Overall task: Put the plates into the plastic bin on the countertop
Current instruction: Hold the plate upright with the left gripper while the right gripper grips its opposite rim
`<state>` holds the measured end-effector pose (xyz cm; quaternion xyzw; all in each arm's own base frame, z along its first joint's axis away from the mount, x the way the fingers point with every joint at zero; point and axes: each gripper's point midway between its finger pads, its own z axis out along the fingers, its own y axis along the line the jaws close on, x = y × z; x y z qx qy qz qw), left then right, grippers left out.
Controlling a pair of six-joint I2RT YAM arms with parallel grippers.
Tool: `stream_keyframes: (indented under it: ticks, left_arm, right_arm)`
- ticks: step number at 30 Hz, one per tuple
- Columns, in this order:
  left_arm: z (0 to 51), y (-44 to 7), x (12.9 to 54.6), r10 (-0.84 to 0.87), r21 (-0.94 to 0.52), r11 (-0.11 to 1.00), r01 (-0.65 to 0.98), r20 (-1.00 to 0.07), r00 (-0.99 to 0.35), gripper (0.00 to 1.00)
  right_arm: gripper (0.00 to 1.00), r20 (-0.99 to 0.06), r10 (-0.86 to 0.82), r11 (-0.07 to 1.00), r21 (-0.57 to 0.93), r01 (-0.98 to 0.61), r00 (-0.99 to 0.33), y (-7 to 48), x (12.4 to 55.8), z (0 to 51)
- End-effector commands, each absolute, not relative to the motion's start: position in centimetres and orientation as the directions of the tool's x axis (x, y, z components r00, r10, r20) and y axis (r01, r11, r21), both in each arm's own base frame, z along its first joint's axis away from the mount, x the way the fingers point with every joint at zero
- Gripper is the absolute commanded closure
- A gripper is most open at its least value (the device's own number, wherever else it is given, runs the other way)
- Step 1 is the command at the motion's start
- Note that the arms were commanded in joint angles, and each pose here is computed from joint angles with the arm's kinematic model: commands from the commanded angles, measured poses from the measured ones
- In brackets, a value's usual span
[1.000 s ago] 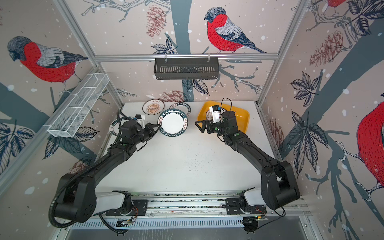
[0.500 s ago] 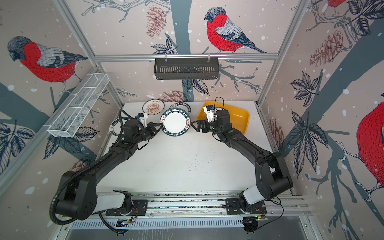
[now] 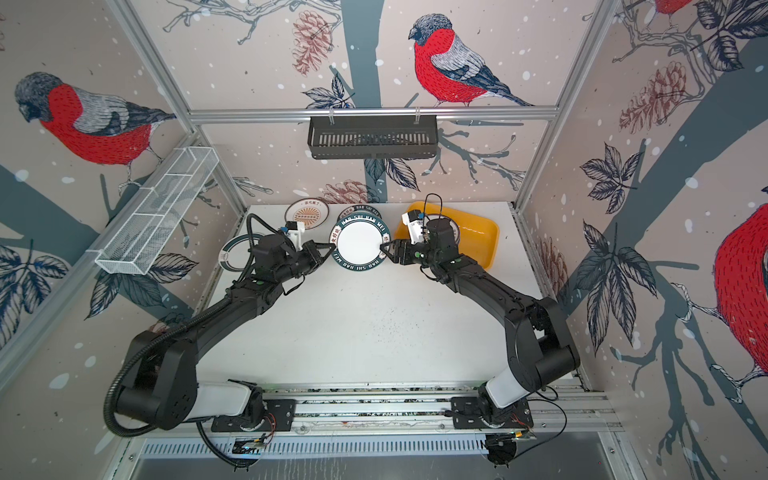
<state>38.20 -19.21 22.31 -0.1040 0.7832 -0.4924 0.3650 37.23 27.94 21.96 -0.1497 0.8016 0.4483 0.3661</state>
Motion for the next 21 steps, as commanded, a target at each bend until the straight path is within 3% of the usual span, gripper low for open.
stream_keyframes:
  ticks: [1,6,11,15,21]
  left_arm:
    - [24.55,-19.73,38.56,-0.530,-0.846,0.458,0.273,-0.507,-0.680,1.00]
    - [24.63,-19.84,38.51,-0.529,-0.845,0.458,0.277,-0.509,-0.679,1.00]
    - [24.67,-19.90,38.48,-0.527,-0.844,0.457,0.281,-0.512,-0.679,1.00]
    - [24.65,-19.88,38.47,-0.527,-0.844,0.457,0.282,-0.512,-0.679,1.00]
    - [24.83,-19.90,38.43,-0.527,-0.841,0.457,0.290,-0.518,-0.673,0.72]
  right_arm:
    - [0.50,-0.738,0.105,0.534,0.607,-0.588,-0.666,28.22,37.41,23.01]
    - [0.62,-0.733,0.114,0.529,0.616,-0.583,-0.671,28.27,37.43,23.01]
    - [0.81,-0.720,0.128,0.516,0.636,-0.574,-0.682,28.41,37.41,22.91]
    - [0.88,-0.711,0.134,0.514,0.646,-0.565,-0.690,28.42,37.48,22.77]
    - [0.93,-0.693,0.147,0.521,0.661,-0.541,-0.705,28.29,37.76,22.36]
